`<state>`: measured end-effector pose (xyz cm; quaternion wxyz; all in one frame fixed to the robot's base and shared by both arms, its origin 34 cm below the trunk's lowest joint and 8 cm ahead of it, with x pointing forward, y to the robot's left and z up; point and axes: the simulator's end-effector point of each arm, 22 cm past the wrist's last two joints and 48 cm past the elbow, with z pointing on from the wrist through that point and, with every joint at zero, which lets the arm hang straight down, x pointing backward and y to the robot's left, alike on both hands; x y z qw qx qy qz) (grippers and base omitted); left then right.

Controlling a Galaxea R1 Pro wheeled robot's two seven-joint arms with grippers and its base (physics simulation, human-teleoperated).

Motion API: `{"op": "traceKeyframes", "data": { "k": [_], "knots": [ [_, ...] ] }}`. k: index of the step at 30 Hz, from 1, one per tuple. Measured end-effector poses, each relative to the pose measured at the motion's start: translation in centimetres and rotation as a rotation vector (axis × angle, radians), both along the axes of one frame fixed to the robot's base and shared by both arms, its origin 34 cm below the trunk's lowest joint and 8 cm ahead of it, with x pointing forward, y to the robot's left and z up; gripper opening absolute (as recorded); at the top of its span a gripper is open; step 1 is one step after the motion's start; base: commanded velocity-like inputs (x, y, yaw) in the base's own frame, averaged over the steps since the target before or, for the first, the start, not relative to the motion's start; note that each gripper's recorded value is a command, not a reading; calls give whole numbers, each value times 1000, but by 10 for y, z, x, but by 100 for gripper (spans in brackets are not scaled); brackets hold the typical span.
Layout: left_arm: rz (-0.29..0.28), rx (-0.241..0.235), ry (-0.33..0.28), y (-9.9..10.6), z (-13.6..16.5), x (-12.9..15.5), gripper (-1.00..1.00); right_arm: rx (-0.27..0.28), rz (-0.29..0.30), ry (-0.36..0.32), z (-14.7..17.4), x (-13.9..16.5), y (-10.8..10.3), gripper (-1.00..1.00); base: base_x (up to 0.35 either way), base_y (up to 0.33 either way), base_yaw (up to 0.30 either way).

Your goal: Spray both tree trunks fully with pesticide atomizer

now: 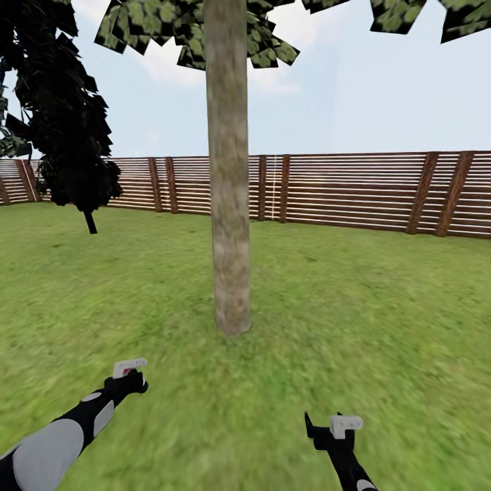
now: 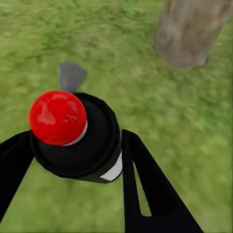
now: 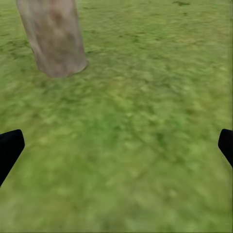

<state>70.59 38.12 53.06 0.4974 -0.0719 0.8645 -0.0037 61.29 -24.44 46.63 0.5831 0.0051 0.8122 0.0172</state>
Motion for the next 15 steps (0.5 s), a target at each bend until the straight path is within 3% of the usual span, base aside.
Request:
{"op": "traceKeyframes", "data": {
  "k": [15],
  "knots": [
    [0,0,0,0,0,0,-100,0,0,0,0,0,0,100,337,0,-1]
  ]
}}
